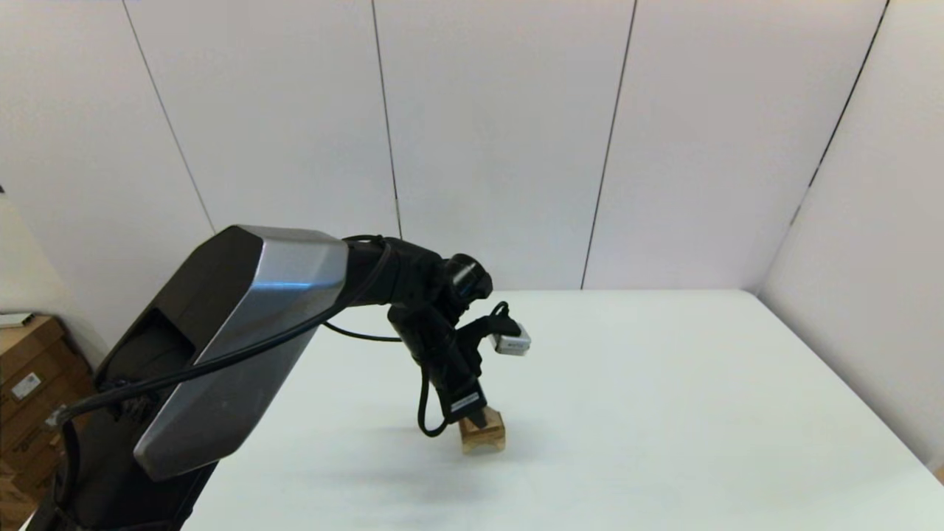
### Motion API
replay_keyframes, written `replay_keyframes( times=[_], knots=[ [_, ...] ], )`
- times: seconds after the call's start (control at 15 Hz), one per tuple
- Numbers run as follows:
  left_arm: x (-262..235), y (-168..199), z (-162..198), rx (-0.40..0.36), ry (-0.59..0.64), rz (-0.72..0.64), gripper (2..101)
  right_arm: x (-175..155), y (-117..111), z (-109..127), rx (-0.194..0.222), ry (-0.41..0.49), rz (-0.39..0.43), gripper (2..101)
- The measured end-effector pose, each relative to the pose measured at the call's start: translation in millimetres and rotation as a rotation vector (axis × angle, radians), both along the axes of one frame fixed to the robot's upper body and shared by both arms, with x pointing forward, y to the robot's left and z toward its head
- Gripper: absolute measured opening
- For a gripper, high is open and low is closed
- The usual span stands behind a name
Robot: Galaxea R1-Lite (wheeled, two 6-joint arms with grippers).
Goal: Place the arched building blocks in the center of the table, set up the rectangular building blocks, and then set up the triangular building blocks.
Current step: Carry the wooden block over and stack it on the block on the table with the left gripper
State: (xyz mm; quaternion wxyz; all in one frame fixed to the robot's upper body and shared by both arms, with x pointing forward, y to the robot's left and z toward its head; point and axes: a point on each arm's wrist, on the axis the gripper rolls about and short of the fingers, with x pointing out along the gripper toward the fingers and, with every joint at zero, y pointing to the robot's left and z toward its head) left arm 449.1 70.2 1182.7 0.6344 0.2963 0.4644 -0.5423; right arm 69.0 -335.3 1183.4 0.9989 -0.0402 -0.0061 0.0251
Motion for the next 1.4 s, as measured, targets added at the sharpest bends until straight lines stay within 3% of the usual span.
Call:
replay_keyframes(
  times=[1.4],
  knots=[
    [0.5,1.2,-1.6,0.011,-0.003,0.003,21.2,0.0,0.0,0.0,0.0,0.0,-0.001,98.0]
  ],
)
